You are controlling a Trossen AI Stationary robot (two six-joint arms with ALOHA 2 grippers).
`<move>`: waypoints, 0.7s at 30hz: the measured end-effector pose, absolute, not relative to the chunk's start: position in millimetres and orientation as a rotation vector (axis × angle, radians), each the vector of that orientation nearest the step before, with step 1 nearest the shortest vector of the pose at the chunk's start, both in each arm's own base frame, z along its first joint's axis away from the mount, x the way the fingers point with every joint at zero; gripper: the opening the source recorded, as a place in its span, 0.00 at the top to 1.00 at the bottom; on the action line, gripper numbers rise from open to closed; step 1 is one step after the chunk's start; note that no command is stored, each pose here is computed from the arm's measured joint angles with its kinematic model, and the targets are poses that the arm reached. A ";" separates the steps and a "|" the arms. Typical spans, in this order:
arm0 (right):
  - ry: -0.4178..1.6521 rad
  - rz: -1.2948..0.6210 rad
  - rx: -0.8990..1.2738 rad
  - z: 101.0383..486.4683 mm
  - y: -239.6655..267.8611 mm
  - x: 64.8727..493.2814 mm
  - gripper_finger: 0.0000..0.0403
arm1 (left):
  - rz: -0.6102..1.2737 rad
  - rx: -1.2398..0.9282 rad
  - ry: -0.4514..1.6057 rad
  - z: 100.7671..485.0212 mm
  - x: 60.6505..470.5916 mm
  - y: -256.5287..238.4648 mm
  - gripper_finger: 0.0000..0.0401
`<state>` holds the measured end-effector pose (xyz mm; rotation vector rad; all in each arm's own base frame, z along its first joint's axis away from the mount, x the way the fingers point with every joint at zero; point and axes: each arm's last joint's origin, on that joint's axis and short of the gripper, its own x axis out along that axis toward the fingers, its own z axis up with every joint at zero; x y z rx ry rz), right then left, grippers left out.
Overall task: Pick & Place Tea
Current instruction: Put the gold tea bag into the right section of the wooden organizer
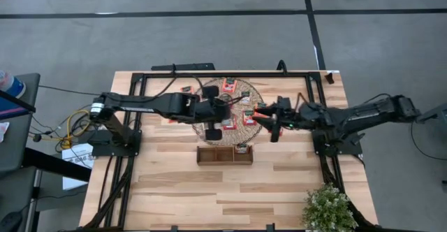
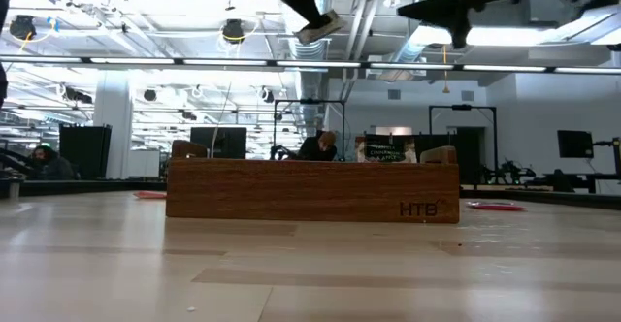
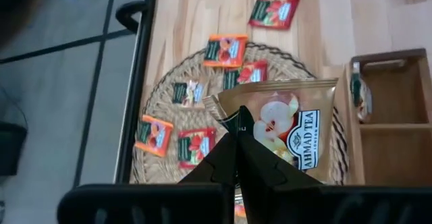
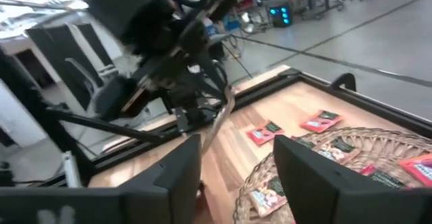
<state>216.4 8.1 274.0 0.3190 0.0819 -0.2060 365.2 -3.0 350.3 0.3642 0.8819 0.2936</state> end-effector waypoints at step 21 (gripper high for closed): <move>0.197 -0.159 0.333 276.0 -24.8 286.6 0.51 | 0.324 0.393 0.838 351.9 376.7 -2.4 1.00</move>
